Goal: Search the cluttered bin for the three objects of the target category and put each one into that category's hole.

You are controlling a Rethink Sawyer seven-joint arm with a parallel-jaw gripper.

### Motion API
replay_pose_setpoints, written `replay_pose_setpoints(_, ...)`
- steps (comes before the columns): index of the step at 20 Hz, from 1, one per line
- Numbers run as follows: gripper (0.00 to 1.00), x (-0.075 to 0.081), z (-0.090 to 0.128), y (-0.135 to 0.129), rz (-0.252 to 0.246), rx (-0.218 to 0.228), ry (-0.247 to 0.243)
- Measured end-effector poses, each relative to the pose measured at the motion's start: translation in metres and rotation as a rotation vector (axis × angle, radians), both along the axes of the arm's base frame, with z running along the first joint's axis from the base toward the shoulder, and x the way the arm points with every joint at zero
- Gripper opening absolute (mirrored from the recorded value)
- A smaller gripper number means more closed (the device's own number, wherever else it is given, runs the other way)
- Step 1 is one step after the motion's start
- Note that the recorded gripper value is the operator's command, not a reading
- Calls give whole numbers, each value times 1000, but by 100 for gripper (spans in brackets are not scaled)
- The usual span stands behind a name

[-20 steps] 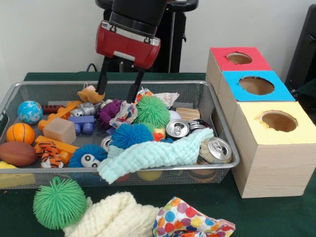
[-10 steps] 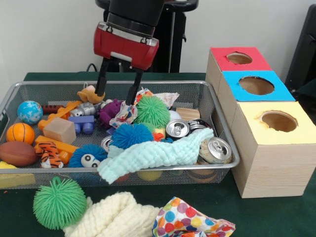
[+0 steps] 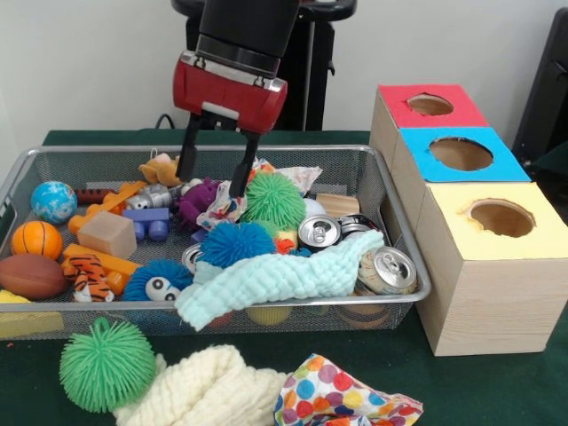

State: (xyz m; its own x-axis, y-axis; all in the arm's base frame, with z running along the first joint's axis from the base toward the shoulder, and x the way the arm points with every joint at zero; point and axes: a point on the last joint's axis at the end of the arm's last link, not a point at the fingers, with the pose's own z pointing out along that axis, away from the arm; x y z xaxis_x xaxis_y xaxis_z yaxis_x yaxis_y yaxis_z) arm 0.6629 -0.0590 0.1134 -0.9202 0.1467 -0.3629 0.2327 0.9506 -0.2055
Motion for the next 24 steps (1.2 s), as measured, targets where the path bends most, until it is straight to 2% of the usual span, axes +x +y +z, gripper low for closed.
replay_pose_setpoints(6,100,-7,-16,5,9,-3,19)
replay_pose_setpoints(8,100,-13,-31,15,26,-9,29)
replay_pose_setpoints(24,100,-48,-98,62,122,-49,75)
